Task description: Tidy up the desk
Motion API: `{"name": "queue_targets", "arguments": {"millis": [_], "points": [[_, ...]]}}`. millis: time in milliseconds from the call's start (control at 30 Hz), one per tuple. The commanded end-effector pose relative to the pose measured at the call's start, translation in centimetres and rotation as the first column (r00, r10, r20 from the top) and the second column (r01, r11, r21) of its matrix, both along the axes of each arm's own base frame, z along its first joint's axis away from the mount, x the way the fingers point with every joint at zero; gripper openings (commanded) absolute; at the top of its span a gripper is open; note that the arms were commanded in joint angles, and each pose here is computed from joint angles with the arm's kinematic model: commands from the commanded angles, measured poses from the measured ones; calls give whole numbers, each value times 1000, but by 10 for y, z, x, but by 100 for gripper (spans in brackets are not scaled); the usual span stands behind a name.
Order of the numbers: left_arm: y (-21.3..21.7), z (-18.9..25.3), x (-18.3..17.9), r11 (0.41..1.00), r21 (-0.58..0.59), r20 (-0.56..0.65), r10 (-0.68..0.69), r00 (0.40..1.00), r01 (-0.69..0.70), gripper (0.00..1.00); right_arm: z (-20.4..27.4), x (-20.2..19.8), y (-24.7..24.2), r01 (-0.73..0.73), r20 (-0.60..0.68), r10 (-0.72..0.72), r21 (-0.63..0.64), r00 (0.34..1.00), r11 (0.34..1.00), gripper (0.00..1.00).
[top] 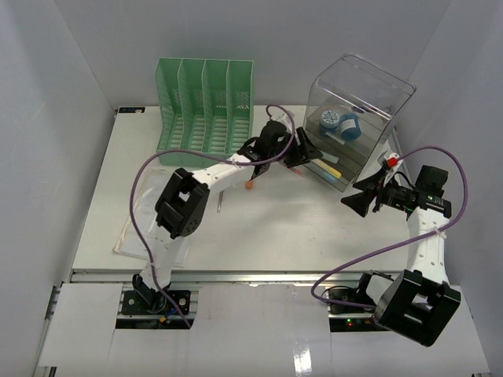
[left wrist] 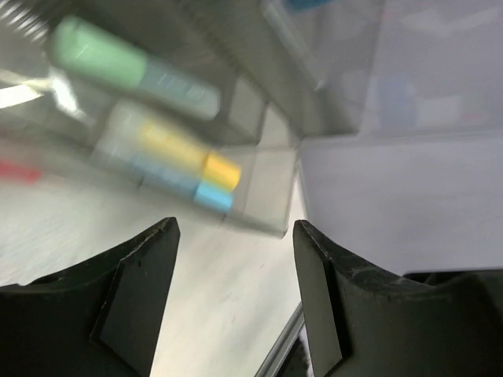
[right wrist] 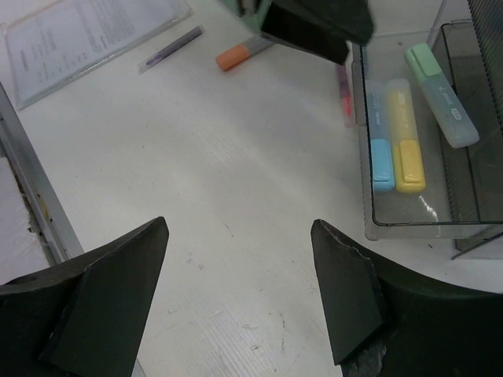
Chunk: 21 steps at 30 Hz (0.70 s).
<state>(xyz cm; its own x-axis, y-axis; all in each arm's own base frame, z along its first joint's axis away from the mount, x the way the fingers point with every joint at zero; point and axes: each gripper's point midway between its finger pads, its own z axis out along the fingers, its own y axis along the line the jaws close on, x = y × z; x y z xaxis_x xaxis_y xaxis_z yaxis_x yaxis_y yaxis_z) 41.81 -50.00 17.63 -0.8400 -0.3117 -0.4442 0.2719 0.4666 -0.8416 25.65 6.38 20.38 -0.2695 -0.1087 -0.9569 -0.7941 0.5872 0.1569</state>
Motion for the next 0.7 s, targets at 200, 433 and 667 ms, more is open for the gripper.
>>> {"name": "queue_targets", "arguments": {"millis": [200, 433, 667], "points": [[172, -11, -81, 831, 491, 319, 108, 942, -262, 69, -7, -5, 5, -50, -29, 51, 29, 998, 998, 80], [228, -66, -82, 634, 722, 292, 83, 953, -277, 71, -12, -3, 4, -39, -40, 40, 23, 998, 999, 80], [227, -88, -39, 537, 794, 307, 49, 950, -285, 73, -12, -2, 3, -24, -41, 25, 20, 999, 1000, 80]]}}
